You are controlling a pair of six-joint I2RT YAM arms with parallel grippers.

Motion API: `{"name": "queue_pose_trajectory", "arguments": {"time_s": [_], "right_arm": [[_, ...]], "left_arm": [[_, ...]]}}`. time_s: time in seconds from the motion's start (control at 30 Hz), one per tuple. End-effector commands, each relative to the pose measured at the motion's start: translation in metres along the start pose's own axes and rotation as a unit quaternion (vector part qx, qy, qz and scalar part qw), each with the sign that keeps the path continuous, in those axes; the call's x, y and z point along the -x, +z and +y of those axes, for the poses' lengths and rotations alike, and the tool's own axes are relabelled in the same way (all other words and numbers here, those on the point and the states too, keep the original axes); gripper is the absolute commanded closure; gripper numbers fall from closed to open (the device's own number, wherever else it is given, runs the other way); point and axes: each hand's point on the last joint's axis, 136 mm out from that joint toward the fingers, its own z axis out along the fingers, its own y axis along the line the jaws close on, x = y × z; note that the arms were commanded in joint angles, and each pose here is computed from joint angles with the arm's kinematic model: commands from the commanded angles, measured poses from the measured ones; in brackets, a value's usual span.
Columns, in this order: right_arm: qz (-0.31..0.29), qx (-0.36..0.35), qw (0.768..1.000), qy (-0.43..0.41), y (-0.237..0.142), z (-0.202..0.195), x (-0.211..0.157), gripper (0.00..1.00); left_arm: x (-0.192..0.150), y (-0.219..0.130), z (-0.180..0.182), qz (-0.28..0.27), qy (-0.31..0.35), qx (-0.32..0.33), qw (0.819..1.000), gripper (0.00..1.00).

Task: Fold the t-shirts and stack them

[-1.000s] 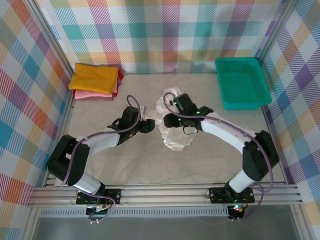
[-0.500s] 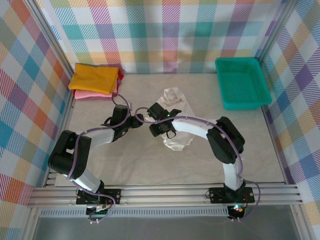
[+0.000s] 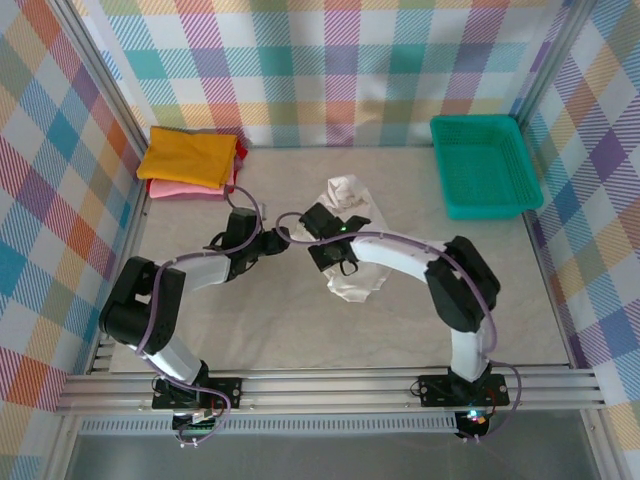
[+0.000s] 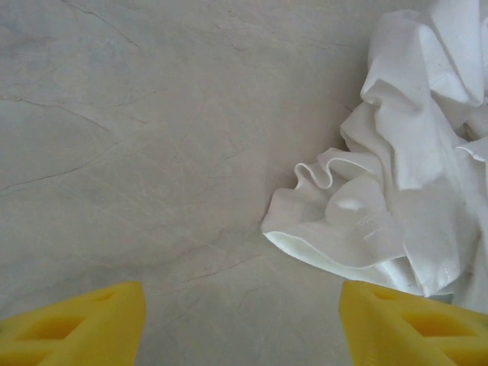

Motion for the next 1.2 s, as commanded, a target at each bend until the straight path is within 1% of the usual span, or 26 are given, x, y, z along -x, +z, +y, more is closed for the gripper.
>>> {"name": "queue_pose_trajectory", "arguments": {"time_s": [0.0,0.13,0.23,0.3,0.37,0.43,0.5,0.53,0.57,0.6,0.63,0.67,0.7,0.8,0.93,1.03,1.17], "right_arm": [[-0.045,0.016,0.997,0.057,-0.032,-0.026,0.02,1.0],[-0.075,0.005,0.993,0.095,-0.059,-0.062,0.028,1.0],[-0.088,-0.017,0.988,0.124,-0.077,-0.093,0.029,1.0],[-0.096,-0.035,0.985,0.139,-0.088,-0.112,0.026,1.0],[-0.1,-0.052,0.981,0.158,-0.097,-0.13,0.021,1.0],[-0.102,-0.065,0.977,0.173,-0.105,-0.145,0.015,1.0],[-0.107,-0.073,0.974,0.188,-0.113,-0.157,0.01,1.0],[-0.109,-0.077,0.972,0.193,-0.116,-0.162,0.007,1.0],[-0.111,-0.083,0.97,0.199,-0.12,-0.168,0.004,1.0],[-0.114,-0.089,0.969,0.201,-0.124,-0.173,0.003,1.0],[-0.117,-0.092,0.968,0.202,-0.129,-0.177,0.002,1.0],[-0.12,-0.095,0.968,0.201,-0.133,-0.18,0.001,1.0],[-0.124,-0.098,0.967,0.2,-0.138,-0.183,0.001,1.0],[-0.141,-0.099,0.968,0.184,-0.155,-0.185,0.003,1.0],[-0.184,-0.085,0.966,0.161,-0.188,-0.181,0.008,1.0],[-0.229,-0.071,0.959,0.148,-0.218,-0.177,0.01,1.0],[-0.276,-0.085,0.948,0.137,-0.256,-0.18,0.004,1.0]], "left_arm": [[0.003,0.011,-0.018,0.012,0.009,-0.025,1.0,0.3],[0.005,0.026,-0.029,0.017,0.011,-0.034,0.999,0.29],[0.008,0.04,-0.038,0.025,0.016,-0.036,0.999,0.29],[0.007,0.051,-0.042,0.032,0.018,-0.037,0.999,0.31],[0.003,0.062,-0.042,0.037,0.02,-0.03,0.999,0.36],[-0.004,0.073,-0.038,0.046,0.018,-0.024,0.999,0.37],[-0.01,0.082,-0.035,0.058,0.016,-0.02,0.998,0.42],[-0.012,0.086,-0.035,0.062,0.016,-0.021,0.998,0.52],[-0.013,0.088,-0.032,0.063,0.015,-0.016,0.998,0.66],[-0.013,0.09,-0.029,0.063,0.014,-0.008,0.998,0.77],[-0.012,0.089,-0.026,0.062,0.013,0.001,0.998,0.84],[-0.008,0.086,-0.023,0.059,0.011,0.008,0.998,0.94],[-0.002,0.08,-0.021,0.049,0.011,0.016,0.999,1.0],[0.019,0.046,-0.014,0.003,0.018,0.052,0.999,1.0],[0.055,-0.02,-0.005,-0.059,0.04,0.103,0.992,1.0],[0.077,-0.068,-0.004,-0.092,0.052,0.113,0.988,1.0],[0.099,-0.125,-0.001,-0.121,0.055,0.134,0.982,1.0]]}}
